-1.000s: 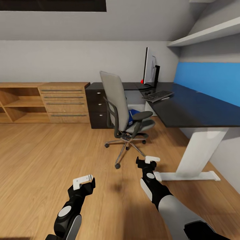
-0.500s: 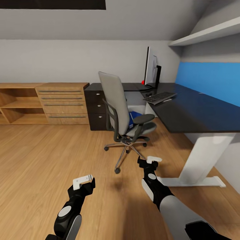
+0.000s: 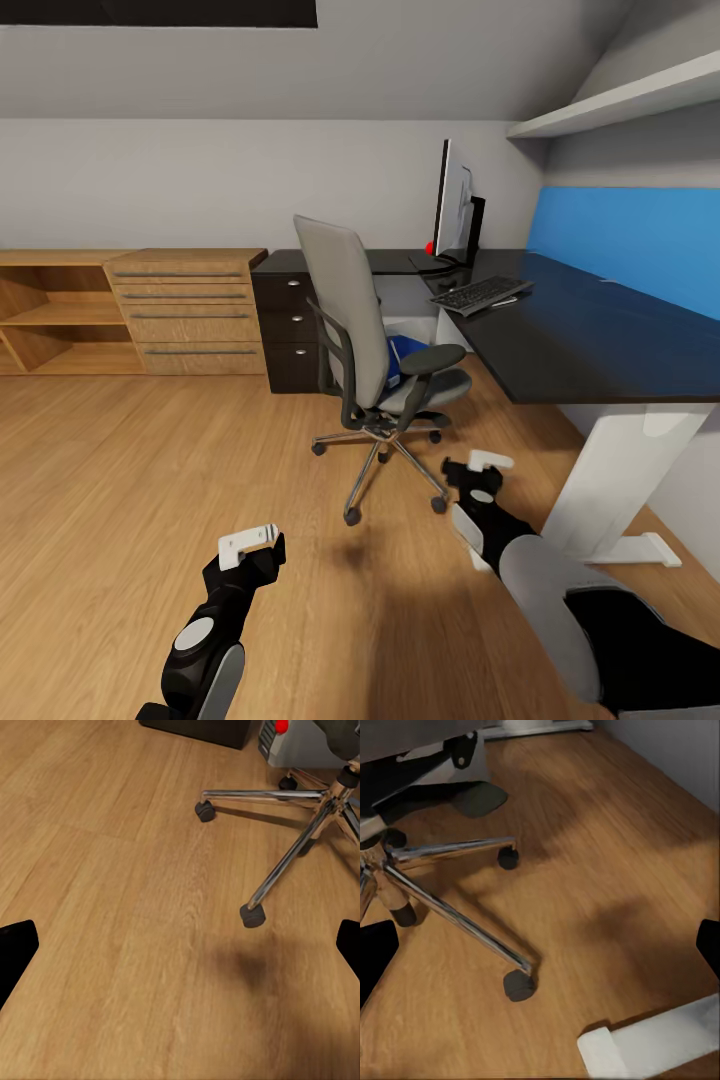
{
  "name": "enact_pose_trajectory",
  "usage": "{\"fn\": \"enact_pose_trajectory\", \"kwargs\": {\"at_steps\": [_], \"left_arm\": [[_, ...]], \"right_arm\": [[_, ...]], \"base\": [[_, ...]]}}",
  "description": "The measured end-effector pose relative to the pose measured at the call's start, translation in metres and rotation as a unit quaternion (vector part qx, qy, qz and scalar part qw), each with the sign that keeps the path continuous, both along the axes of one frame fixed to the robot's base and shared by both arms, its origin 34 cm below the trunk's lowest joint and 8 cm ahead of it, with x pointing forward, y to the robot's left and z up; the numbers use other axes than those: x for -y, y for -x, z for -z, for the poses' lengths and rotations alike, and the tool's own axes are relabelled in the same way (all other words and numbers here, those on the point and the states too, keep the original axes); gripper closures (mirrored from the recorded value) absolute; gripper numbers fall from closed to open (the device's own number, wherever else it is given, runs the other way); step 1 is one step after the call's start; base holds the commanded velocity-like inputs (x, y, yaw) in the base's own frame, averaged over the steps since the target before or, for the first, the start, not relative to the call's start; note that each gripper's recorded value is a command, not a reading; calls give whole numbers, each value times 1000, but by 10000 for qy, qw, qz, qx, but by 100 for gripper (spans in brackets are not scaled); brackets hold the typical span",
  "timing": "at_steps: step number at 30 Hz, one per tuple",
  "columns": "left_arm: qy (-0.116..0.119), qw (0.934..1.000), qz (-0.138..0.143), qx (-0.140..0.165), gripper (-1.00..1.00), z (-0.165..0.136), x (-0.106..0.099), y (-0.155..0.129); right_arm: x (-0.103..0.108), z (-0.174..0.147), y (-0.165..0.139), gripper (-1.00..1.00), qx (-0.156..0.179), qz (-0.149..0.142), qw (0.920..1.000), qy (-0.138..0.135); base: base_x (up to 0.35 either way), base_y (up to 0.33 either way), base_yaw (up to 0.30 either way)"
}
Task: In the bedroom, organize the workspace by keeping the computer under the desk, ensuring the monitor is on the desk, placing the keyboard on the desk next to the monitor, placing the mouse on the desk next to the keyboard, moving the folder from the swivel chair onto the desk next to the mouse, stacking the notebook on top of the folder with the pen on top of the notebook, and positioning the swivel chair next to the desk.
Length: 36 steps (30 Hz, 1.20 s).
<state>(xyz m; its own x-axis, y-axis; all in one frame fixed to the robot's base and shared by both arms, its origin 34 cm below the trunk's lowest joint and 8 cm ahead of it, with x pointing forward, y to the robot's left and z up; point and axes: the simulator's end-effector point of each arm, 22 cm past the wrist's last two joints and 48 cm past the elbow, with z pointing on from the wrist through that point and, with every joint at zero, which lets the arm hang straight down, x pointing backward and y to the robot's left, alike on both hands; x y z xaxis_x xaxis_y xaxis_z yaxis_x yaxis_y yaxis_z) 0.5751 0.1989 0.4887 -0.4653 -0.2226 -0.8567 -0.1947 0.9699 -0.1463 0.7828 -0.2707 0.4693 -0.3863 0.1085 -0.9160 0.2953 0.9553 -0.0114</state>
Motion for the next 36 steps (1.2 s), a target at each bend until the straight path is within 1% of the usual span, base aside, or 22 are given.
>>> {"fn": "enact_pose_trajectory", "kwargs": {"at_steps": [1,3,9,16,21,23,27,36], "left_arm": [[-1,10000,-1,0,-100,0,0,0],[0,10000,-1,-1,-100,0,0,0],[-1,10000,2,-5,-100,0,0,0],[-1,10000,3,-9,-100,1,0,0],[-6,10000,3,-12,-100,1,0,0],[-5,10000,3,-8,-100,0,0,0],[-1,10000,1,-11,-100,1,0,0],[-3,10000,-1,-25,-100,2,0,1]], "right_arm": [[2,0,0,-100,-19,26,10000,-32],[2,2,0,-100,-47,111,9997,-200],[0,3,1,-100,-40,181,9993,-332],[1,6,3,-100,-61,202,9992,-345],[2,6,2,-100,-22,211,9992,-345],[3,2,1,-100,59,230,9991,-341],[4,0,0,-100,110,242,9991,-337],[4,-1,0,-100,144,244,9990,-338]], "base": [[28,0,0],[169,0,0],[267,0,0],[277,0,0],[101,0,0],[212,-42,0],[217,-53,0],[153,-51,0]]}}
